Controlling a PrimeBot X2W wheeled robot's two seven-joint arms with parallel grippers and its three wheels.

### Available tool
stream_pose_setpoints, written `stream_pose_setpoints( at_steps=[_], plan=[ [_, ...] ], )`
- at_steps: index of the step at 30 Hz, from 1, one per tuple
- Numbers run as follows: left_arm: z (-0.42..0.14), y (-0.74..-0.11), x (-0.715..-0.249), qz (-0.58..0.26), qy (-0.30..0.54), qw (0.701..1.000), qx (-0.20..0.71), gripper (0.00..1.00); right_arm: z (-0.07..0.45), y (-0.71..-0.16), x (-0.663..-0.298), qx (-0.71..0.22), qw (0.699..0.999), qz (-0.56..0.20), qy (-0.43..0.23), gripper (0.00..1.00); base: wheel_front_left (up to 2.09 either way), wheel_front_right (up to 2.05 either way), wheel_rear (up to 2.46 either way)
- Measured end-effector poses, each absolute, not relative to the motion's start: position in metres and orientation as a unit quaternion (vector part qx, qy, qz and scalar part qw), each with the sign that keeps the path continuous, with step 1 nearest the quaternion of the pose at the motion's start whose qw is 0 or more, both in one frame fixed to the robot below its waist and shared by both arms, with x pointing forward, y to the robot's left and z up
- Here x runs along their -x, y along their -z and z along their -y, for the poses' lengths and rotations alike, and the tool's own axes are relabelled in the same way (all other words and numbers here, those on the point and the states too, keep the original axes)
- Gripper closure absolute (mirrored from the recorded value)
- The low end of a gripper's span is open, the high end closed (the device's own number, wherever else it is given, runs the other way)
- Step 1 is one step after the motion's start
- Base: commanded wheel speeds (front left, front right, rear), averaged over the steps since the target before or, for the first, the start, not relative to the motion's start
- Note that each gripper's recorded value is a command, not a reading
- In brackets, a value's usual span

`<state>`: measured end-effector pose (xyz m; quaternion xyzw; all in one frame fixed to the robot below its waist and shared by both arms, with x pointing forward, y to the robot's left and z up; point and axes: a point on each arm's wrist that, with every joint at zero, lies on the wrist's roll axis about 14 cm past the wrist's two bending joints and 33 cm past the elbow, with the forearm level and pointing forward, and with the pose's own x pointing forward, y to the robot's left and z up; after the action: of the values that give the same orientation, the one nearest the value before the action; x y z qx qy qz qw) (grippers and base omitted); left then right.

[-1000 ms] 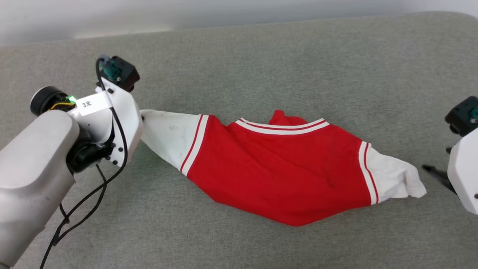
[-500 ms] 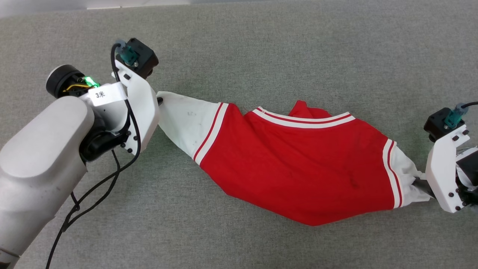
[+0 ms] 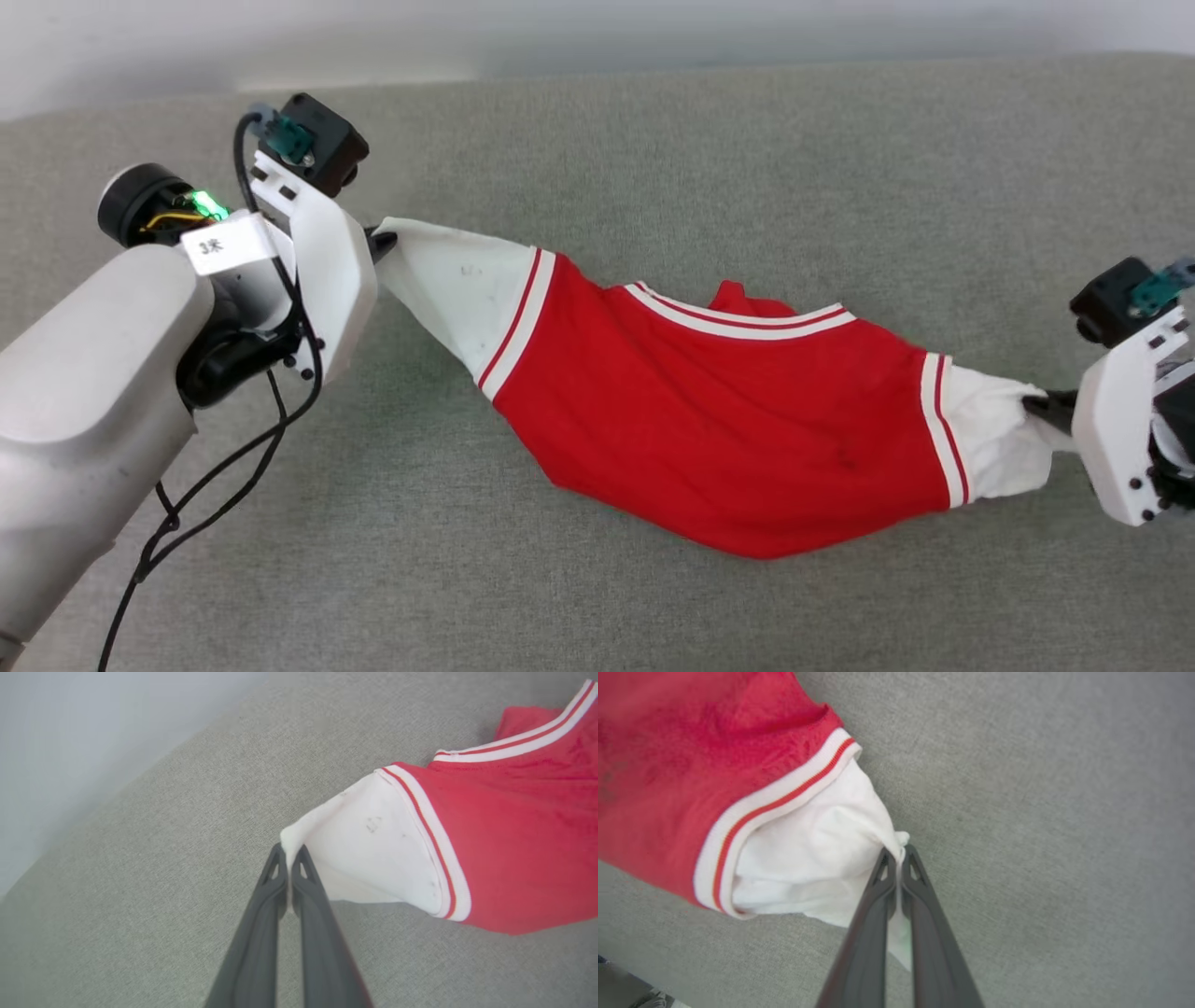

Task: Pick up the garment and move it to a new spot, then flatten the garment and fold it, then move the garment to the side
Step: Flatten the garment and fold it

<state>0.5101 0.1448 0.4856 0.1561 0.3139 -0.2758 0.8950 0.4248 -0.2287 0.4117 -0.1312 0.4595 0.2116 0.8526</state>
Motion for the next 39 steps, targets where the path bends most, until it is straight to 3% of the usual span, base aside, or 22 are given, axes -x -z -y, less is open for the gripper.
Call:
stream_pose_setpoints(
  at_steps=[12,20,29,39],
  plan=[
    [-0.143,-0.624,-0.505,-0.123,0.265,0.942,-0.166,1.0,0.229,-0.552,-0.452,0.169,0.93,-0.246,-0.215,1.0,0.0,0.0,0.0],
    [-0.132,-0.705,-0.514,-0.014,0.258,0.951,-0.171,1.0,0.223,-0.643,-0.484,0.205,0.95,-0.125,-0.199,1.0,0.0,0.0,0.0],
    [-0.139,-0.767,-0.577,0.073,0.209,0.96,-0.169,1.0,0.208,-0.712,-0.567,0.236,0.959,-0.035,-0.156,1.0,0.0,0.0,0.0],
    [-0.168,-0.788,-0.649,0.118,0.149,0.971,-0.142,1.0,0.184,-0.749,-0.653,0.24,0.962,0.049,-0.12,1.0,0.0,0.0,0.0]
  ],
)
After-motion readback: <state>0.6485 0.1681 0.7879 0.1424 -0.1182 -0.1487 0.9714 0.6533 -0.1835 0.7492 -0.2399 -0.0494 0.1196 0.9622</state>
